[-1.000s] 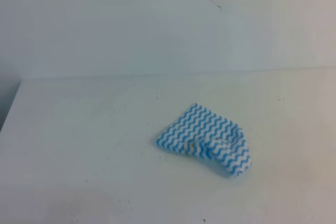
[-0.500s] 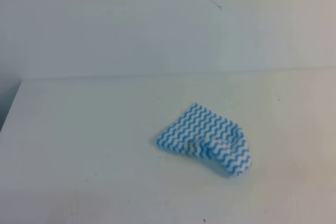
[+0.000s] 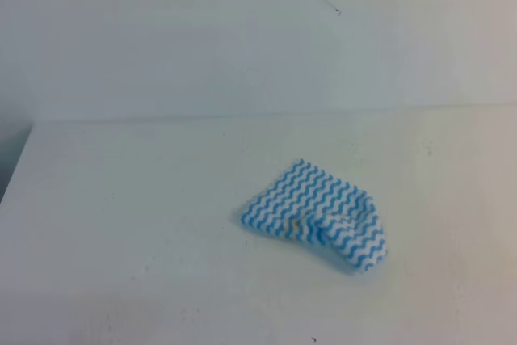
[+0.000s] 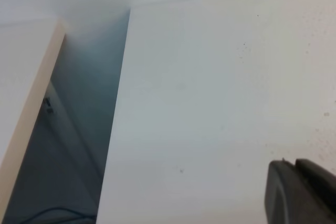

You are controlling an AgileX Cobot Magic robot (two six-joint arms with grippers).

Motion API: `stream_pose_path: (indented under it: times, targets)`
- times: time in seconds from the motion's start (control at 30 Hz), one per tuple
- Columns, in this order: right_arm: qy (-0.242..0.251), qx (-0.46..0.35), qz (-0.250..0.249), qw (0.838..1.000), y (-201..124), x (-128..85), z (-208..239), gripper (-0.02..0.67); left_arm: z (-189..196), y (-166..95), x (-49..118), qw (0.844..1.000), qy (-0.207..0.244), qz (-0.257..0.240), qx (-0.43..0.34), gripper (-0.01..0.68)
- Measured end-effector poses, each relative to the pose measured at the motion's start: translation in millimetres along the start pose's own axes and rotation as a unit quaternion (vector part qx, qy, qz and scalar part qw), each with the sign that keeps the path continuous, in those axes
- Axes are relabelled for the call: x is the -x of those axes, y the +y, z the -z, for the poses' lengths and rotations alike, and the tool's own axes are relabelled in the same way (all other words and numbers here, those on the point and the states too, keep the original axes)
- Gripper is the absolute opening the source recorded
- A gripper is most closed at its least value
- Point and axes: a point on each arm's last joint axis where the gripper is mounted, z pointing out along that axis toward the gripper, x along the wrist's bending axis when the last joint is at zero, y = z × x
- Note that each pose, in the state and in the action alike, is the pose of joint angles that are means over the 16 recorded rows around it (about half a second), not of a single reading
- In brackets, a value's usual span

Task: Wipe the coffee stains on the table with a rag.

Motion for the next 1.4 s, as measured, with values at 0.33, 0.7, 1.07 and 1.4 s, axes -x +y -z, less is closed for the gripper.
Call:
stream_pose_path:
  times: [0.33,0.7,1.07,1.4]
  targets:
    - [-0.044,0.047,-0.057,0.996,-22,6,12,-0.003,-1,-3,0.1,1.000,0.000,0.000,0.001,-0.002]
    - [-0.046,0.052,-0.099,0.993,-65,4,-7,-0.003,0,1,-0.1,1.000,0.000,0.000,-0.001,-0.004]
    - [-0.050,0.020,-0.134,0.989,-109,4,-31,-0.003,0,1,-0.1,1.000,0.000,0.000,-0.001,-0.004]
    - [-0.035,0.048,-0.146,0.988,-110,2,-35,-0.003,0,-1,0.1,1.000,0.000,0.001,0.002,-0.003]
